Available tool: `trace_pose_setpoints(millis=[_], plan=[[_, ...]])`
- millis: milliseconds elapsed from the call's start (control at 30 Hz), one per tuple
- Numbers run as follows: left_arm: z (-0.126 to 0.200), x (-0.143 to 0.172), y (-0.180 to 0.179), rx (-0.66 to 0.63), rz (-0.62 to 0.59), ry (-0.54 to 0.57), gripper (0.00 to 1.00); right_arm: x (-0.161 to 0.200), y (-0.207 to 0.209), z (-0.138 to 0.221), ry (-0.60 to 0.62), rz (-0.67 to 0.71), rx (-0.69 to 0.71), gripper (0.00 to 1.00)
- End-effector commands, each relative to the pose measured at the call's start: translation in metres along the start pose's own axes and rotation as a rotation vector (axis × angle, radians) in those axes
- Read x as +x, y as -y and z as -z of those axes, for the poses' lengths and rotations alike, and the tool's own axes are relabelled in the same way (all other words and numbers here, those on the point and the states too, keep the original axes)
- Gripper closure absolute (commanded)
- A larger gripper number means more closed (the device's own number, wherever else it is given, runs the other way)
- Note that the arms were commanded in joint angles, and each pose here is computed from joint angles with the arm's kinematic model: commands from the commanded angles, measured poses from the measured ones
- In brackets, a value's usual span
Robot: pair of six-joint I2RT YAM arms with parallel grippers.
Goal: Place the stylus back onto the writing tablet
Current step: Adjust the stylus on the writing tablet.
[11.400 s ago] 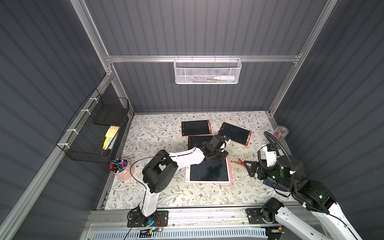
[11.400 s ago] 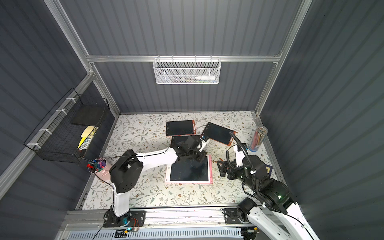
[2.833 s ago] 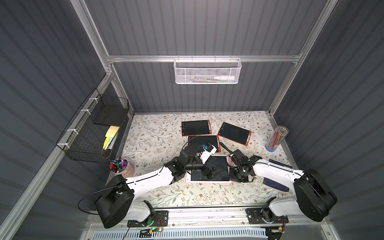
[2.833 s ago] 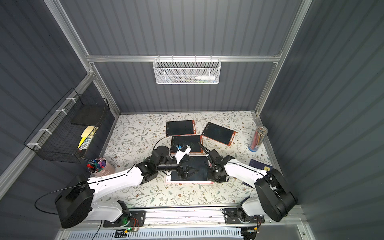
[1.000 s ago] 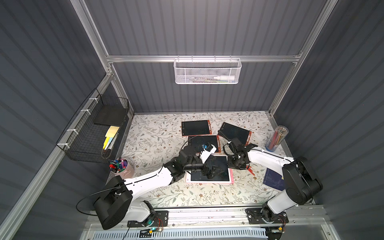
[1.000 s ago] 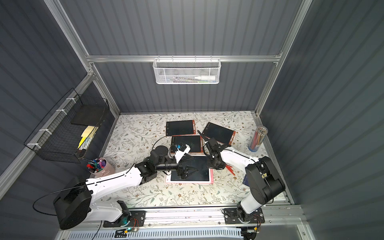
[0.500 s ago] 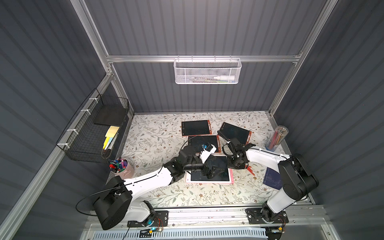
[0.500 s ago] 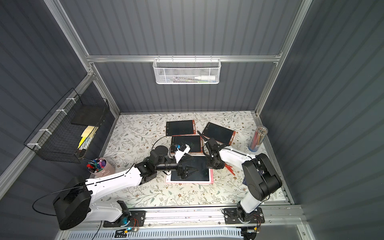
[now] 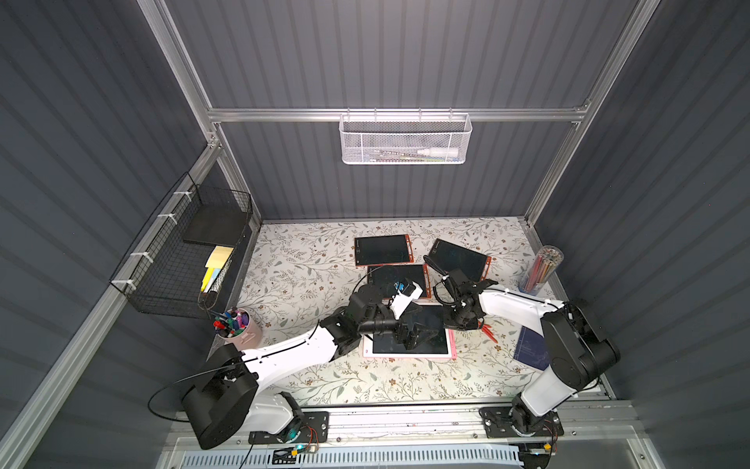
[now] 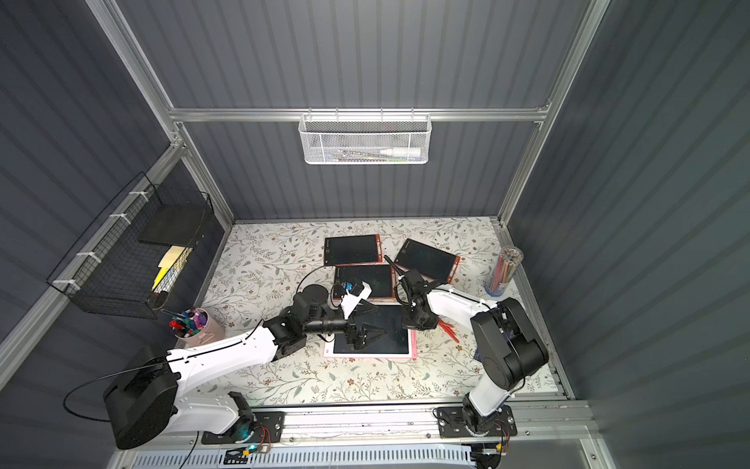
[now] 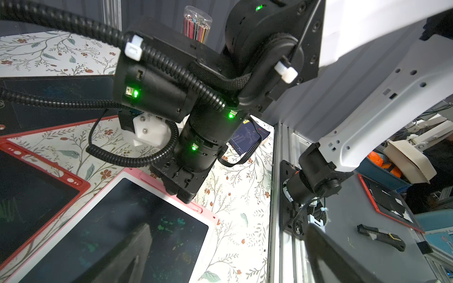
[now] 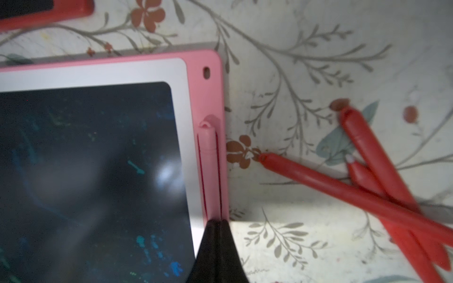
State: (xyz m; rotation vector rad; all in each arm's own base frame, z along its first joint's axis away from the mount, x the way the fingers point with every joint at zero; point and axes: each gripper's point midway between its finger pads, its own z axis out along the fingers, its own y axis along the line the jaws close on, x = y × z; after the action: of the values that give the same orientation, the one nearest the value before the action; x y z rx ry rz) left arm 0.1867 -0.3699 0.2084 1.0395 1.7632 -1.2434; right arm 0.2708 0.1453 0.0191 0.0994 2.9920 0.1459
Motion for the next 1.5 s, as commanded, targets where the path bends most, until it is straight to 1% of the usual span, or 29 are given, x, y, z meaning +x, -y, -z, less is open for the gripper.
trace_pose_setpoints(millis=[0,233,367,433,533,633,800,1067,1267,1467], plan=[[0.001,0.002,0.005,0.015,-0.007,0.002,0.01,0.02,0.024,-0.02,-0.077,0.022,0.118,1.0],[0.001,0.002,0.006,0.017,-0.008,0.002,0.01,0.026,0.028,-0.024,-0.102,0.05,0.183,1.0],[0.002,0.002,0.015,0.034,-0.016,0.004,0.01,0.027,0.025,-0.026,-0.123,0.063,0.218,1.0],[-0.001,0.006,0.021,0.049,-0.018,-0.008,0.01,0.026,0.026,-0.024,-0.115,0.063,0.246,1.0],[-0.003,0.012,0.029,0.078,-0.019,-0.034,0.01,0.021,0.022,-0.018,-0.095,0.058,0.246,1.0],[-0.001,0.009,0.034,0.097,-0.029,-0.025,0.01,0.018,0.018,-0.012,-0.084,0.06,0.243,1.0],[0.003,0.003,0.038,0.1,-0.041,-0.01,0.01,0.017,0.019,-0.007,-0.077,0.092,0.302,1.0],[0.012,-0.012,0.041,0.075,-0.055,0.041,0.01,0.023,0.025,-0.013,-0.099,0.103,0.348,1.0],[0.013,-0.017,0.039,0.057,-0.063,0.05,0.01,0.021,0.012,-0.012,-0.083,0.091,0.268,1.0],[0.019,-0.025,0.04,0.039,-0.067,0.08,0.01,0.012,-0.004,0.0,-0.039,0.079,0.185,1.0]])
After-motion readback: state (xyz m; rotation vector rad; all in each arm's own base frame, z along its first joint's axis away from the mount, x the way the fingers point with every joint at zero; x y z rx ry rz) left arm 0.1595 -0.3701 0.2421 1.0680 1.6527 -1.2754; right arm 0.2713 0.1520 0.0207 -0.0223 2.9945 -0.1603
